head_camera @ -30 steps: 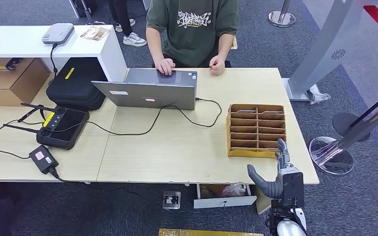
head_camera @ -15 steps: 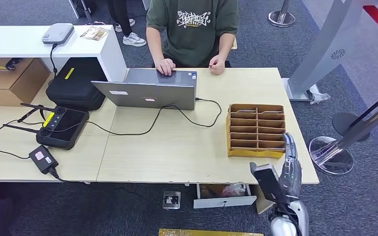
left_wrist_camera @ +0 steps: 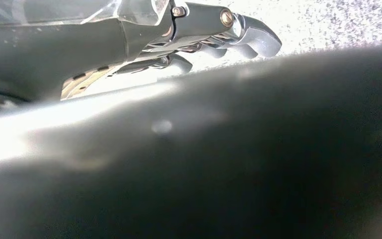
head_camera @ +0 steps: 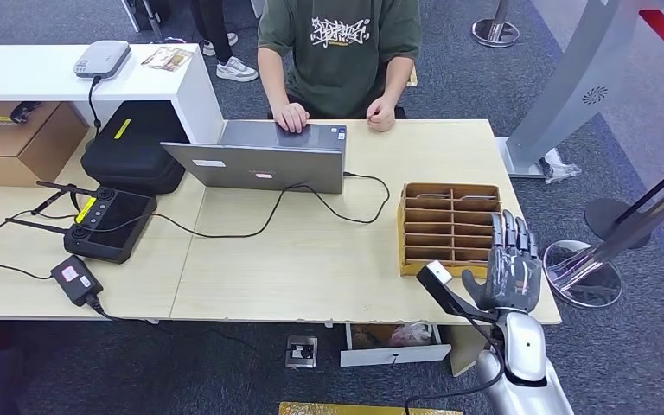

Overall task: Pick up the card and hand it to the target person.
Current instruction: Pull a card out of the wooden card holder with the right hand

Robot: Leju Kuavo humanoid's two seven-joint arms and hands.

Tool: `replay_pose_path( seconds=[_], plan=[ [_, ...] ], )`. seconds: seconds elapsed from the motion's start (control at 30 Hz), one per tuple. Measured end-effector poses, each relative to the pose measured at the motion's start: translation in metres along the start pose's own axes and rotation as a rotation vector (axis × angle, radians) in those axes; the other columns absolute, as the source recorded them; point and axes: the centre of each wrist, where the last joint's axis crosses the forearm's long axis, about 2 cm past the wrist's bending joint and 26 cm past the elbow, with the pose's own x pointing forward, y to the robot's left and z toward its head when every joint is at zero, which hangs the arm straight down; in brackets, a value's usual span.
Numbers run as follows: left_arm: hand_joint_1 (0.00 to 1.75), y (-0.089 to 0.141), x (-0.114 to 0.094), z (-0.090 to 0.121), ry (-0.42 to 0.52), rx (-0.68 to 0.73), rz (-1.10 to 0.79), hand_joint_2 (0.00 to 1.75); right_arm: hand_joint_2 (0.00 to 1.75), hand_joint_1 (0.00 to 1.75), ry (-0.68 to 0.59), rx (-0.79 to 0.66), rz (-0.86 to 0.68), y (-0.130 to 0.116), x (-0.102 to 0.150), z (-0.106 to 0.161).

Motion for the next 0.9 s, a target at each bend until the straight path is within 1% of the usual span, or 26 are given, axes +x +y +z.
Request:
replay_pose_path(
  seconds=[0.37, 0.57, 0.9],
  plan=[
    [0.00, 0.001, 0.000, 0.000, -0.006, 0.001, -0.002, 0.00, 1.75, 0.00, 0.061, 0.130, 0.102, 0.005, -0.027, -0.003],
    [0.00, 0.003, 0.000, 0.000, -0.005, 0.005, -0.004, 0.00, 1.75, 0.00, 0.058, 0.140, 0.122, 0.004, -0.034, -0.004],
    [0.00, 0.003, 0.000, 0.000, -0.001, 0.006, -0.009, 0.00, 1.75, 0.00, 0.043, 0.135, 0.103, -0.003, -0.037, -0.008]
  ],
)
